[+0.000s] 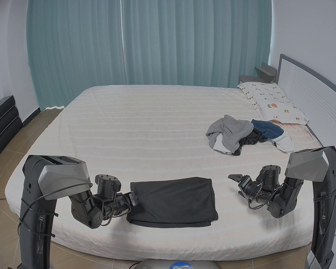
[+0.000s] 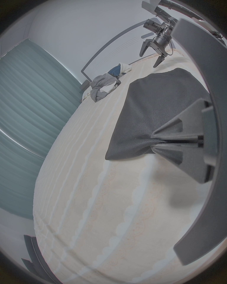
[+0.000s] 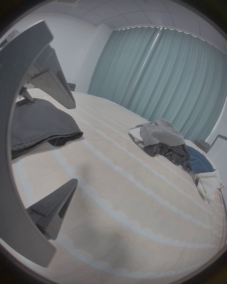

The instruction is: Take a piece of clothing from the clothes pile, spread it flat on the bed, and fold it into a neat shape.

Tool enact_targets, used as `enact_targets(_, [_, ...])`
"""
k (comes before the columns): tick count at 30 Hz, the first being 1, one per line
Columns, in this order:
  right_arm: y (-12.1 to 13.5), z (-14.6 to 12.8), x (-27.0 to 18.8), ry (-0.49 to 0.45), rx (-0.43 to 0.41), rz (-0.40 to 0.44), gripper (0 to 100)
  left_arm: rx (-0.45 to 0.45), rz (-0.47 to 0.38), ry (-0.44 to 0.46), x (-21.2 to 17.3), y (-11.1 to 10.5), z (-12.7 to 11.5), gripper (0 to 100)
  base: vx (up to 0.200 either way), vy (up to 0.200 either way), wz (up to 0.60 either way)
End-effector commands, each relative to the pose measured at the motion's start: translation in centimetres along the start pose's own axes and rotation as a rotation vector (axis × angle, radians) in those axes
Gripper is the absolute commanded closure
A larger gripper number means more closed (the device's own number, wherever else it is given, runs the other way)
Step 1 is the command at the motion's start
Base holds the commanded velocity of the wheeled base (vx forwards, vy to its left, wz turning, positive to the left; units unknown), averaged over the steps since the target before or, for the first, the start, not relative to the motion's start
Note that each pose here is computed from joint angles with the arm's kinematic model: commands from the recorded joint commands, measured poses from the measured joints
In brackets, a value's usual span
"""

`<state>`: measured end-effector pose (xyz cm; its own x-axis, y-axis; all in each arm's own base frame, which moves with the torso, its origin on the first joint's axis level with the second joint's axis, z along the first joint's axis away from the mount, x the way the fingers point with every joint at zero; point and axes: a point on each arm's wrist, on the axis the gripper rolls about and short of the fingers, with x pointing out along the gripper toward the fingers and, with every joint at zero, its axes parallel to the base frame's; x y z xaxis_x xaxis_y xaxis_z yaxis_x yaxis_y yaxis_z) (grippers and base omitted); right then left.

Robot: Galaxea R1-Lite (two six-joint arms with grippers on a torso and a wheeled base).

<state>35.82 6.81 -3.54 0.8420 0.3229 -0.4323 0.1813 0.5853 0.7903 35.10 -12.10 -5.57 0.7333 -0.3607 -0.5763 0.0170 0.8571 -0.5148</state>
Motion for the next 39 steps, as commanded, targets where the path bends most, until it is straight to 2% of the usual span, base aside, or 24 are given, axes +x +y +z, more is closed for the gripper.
enact_targets(1, [-0.04, -0.05, 0.01, 0.001, 0.0, -0.001, 0, -0.001, 0.001, -0.002, -0.16, -0.04, 0.06, 100, 0.0, 0.0, 0.0])
enact_targets(17, [-0.04, -0.05, 0.01, 0.001, 0.0, -0.001, 0, -0.048, 0.017, -0.023, -0.23, -0.02, 0.31, 100, 0.0, 0.0, 0.0])
enact_targets(39, [0.04, -0.11, 0.05, -0.002, -0.001, -0.002, 0, -0.053, 0.023, -0.029, -0.63, 0.01, 0.51, 100, 0.0, 0.2, 0.0])
